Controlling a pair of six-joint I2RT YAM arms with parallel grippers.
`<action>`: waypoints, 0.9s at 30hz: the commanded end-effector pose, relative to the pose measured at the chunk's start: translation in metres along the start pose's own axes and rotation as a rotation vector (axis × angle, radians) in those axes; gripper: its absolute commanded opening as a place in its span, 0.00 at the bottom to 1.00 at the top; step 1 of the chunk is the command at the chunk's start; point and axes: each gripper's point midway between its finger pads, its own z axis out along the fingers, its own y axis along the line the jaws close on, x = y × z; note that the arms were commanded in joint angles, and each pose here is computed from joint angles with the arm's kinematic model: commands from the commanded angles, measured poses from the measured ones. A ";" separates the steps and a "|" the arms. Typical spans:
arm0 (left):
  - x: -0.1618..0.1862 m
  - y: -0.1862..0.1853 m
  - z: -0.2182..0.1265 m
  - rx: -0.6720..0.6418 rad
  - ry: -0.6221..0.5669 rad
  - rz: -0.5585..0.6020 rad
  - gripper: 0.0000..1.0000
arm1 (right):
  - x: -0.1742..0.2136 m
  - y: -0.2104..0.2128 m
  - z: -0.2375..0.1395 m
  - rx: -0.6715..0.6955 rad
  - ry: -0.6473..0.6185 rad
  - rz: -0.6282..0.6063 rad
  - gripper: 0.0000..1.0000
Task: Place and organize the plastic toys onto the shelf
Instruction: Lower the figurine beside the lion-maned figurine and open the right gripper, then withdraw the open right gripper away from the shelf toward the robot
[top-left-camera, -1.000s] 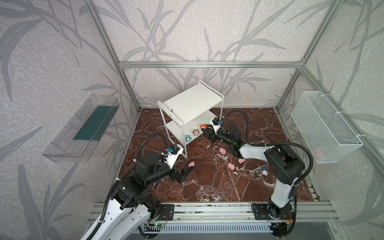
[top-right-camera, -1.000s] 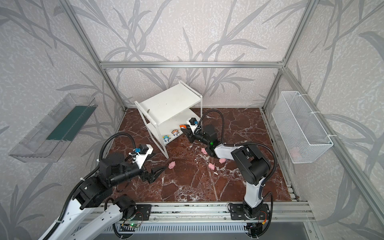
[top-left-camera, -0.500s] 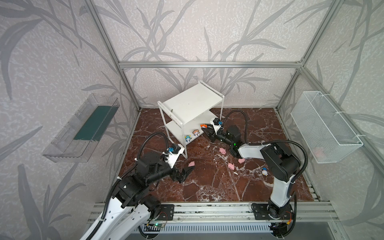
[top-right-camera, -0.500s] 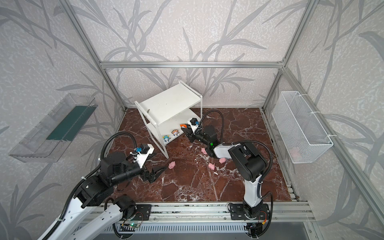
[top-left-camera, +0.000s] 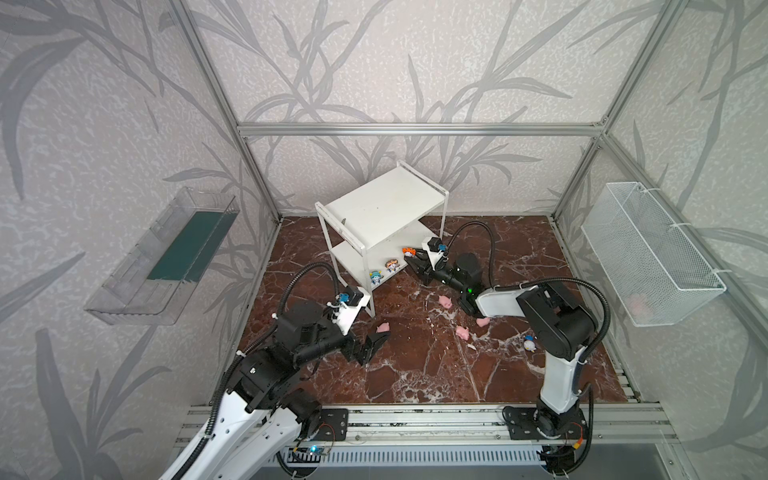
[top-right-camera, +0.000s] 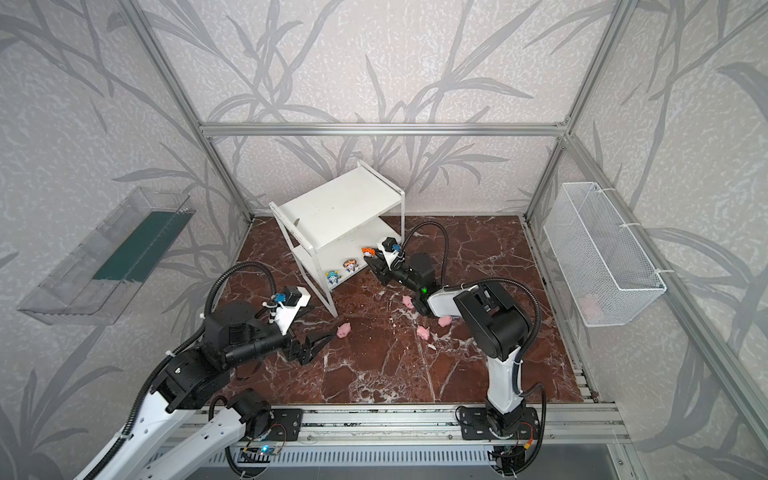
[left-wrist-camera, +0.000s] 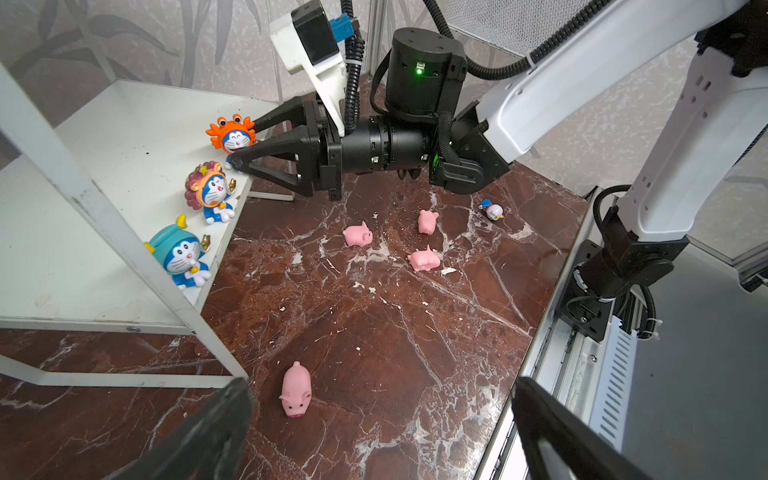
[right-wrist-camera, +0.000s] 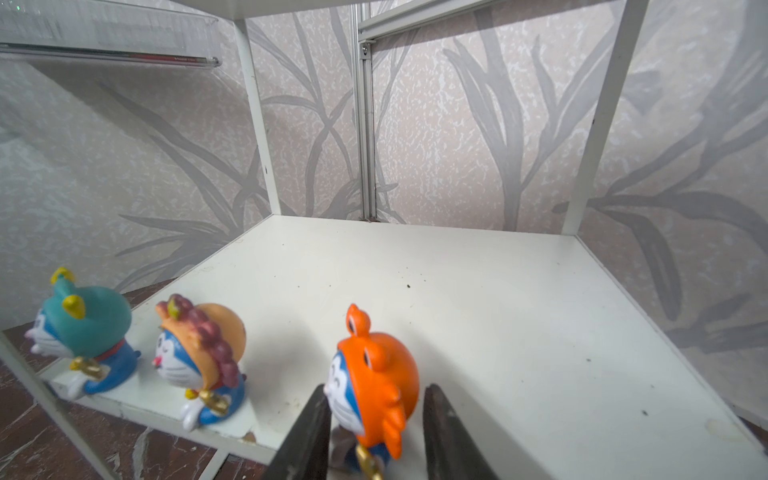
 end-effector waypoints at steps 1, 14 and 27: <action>-0.002 -0.001 0.001 0.012 -0.011 0.022 0.99 | -0.006 -0.002 -0.002 0.003 -0.034 -0.006 0.42; -0.002 0.001 0.002 0.005 -0.008 0.019 0.99 | -0.024 0.002 -0.021 0.024 -0.060 -0.039 0.65; -0.001 0.003 0.003 -0.005 -0.007 0.014 0.99 | -0.021 0.005 -0.119 0.233 0.171 0.001 0.99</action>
